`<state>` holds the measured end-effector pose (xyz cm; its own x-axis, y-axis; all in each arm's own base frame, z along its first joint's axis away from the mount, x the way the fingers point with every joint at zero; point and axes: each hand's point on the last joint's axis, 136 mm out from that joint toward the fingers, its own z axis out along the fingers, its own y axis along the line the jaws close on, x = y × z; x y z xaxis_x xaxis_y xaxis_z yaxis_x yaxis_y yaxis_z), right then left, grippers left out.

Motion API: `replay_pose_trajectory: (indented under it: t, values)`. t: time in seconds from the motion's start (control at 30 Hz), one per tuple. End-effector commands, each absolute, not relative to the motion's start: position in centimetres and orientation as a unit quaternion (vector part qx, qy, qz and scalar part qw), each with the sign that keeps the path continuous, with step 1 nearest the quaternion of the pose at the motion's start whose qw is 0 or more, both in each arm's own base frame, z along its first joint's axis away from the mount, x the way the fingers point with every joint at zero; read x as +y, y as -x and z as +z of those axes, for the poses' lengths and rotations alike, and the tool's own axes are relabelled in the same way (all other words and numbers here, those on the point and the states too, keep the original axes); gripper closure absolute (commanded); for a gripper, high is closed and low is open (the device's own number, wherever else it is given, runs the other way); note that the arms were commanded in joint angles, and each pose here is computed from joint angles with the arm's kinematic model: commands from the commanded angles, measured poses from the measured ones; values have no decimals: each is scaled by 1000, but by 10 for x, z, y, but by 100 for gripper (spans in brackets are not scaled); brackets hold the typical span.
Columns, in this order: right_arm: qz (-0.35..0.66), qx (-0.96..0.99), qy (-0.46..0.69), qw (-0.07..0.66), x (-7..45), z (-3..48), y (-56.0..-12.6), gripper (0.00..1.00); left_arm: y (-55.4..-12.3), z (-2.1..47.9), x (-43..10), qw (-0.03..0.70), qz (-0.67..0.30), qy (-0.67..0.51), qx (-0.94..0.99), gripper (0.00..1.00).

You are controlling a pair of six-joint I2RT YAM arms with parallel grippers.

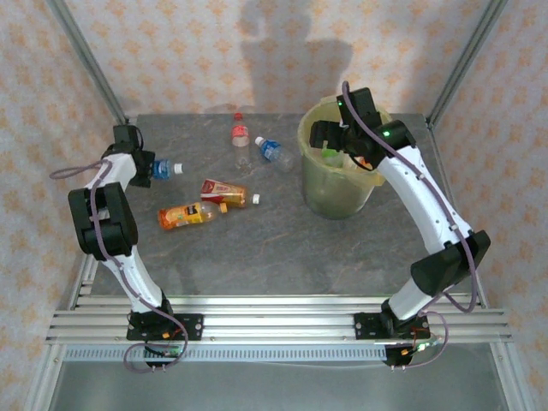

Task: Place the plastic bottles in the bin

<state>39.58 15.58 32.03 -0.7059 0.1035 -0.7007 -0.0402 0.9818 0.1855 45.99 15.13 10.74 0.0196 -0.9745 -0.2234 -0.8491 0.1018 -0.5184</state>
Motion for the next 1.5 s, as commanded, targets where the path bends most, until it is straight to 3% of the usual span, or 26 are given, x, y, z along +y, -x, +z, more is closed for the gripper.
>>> replay_pose_trajectory:
  t: [0.0,0.4,0.7,1.0,1.3,1.47]
  values:
    - [108,901,-5,421,154,350,-383,1,-475,190,125,340,-154,576,727,37]
    - [282,869,90,397,213,364,-347,1,-468,319,-37,399,-274,314,817,37]
    - [370,842,162,357,281,360,-334,1,-440,357,-146,377,-378,175,827,36]
    - [401,826,213,335,329,356,-323,1,-424,371,-196,360,-419,121,825,35]
    - [404,821,215,342,345,356,-333,0,-411,373,-234,330,-449,82,826,35]
    - [386,825,202,360,342,354,-343,11,-408,369,-242,317,-450,78,831,35]
